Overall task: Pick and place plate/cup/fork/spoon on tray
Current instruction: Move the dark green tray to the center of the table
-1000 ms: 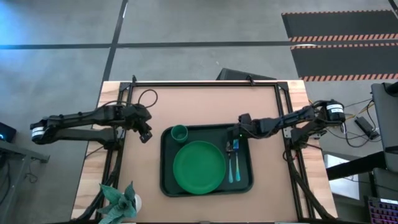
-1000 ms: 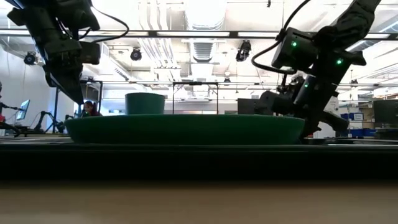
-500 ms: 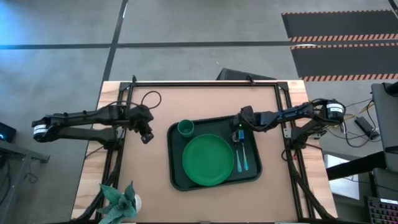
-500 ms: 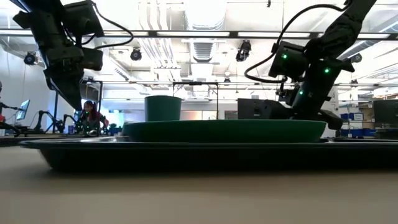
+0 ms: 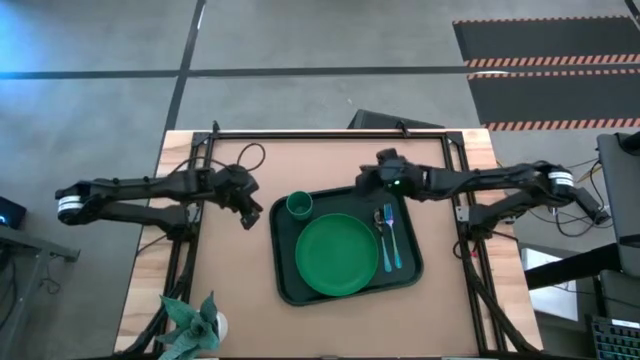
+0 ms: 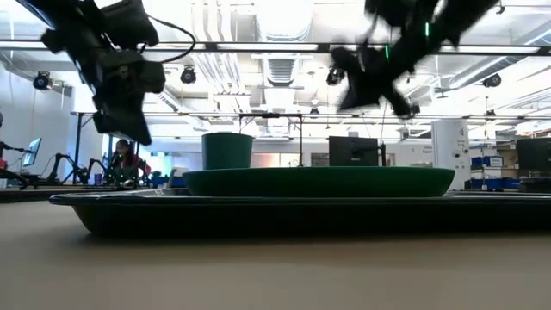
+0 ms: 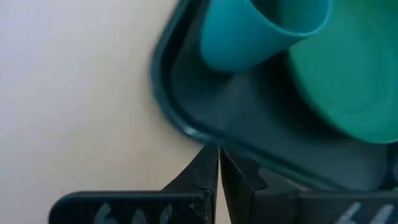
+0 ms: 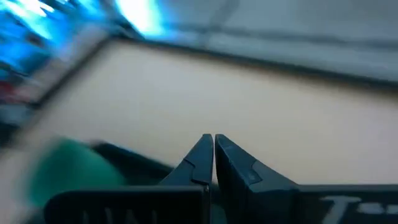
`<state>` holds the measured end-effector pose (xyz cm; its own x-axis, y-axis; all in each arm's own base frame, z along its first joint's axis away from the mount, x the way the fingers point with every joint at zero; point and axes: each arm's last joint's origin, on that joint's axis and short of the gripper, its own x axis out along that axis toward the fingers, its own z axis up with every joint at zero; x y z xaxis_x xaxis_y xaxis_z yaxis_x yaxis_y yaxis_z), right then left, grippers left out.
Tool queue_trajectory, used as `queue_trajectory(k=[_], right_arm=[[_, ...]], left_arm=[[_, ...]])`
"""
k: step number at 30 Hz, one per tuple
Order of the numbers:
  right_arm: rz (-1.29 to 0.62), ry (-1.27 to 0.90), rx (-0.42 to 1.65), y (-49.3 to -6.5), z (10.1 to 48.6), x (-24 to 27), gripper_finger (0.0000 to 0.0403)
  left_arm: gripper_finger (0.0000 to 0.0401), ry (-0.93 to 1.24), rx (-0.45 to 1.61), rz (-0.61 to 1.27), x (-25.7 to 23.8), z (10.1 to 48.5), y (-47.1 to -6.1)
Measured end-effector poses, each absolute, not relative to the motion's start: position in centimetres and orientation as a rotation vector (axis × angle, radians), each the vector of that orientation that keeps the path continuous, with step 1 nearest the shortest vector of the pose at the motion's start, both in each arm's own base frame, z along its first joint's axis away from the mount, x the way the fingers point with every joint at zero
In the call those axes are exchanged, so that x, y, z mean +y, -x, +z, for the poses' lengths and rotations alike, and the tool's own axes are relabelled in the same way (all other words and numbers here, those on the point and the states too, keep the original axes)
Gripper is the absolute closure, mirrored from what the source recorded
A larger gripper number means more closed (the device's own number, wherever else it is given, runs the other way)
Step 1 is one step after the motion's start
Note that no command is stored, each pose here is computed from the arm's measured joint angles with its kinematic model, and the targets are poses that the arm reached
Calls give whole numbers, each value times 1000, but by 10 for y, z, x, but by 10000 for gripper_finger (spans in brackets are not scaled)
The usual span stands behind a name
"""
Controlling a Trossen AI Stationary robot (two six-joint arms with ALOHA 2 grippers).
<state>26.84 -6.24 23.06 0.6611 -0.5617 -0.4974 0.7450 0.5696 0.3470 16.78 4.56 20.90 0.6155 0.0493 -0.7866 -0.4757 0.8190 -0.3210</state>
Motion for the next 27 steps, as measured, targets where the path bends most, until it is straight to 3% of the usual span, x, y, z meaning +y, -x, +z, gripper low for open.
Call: queue_trajectory(k=[4,11,17,27], right_arm=[[-669,-485,240,-276,284,-48,394],[-554,-353,130,-285,345,-25,394],[-522,-277,154,-298,359,-18,394],[-541,-255,265,-318,338,-19,394]], left_arm=[[401,572,902,288,47,192,-177],[401,558,948,268,50,175,-193],[401,548,889,243,54,170,-211],[401,565,982,258,56,147,-220]])
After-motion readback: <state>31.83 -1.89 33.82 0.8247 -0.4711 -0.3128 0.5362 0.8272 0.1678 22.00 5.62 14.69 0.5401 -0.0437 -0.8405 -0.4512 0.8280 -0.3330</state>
